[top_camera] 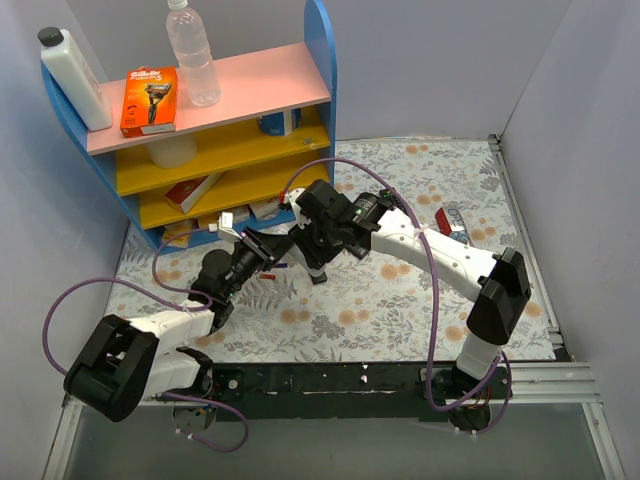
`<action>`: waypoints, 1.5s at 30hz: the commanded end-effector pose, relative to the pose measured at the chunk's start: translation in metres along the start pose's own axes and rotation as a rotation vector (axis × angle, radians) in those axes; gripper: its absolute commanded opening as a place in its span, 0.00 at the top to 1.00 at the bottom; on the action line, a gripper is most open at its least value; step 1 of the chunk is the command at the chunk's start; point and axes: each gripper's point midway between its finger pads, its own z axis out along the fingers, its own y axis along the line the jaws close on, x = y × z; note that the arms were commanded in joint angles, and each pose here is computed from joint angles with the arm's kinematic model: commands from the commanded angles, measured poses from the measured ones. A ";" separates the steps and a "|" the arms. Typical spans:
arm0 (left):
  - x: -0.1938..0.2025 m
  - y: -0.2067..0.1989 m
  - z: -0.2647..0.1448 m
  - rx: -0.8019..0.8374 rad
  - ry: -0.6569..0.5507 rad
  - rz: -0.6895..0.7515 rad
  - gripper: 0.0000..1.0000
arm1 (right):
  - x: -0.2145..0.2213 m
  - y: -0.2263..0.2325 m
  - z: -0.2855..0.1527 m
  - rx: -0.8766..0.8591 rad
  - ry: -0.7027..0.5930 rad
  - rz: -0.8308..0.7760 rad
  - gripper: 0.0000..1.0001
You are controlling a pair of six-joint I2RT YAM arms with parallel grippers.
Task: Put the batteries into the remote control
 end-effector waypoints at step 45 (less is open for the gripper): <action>-0.015 -0.085 -0.006 0.242 -0.008 -0.132 1.00 | -0.021 0.007 -0.060 -0.626 -0.466 0.350 0.21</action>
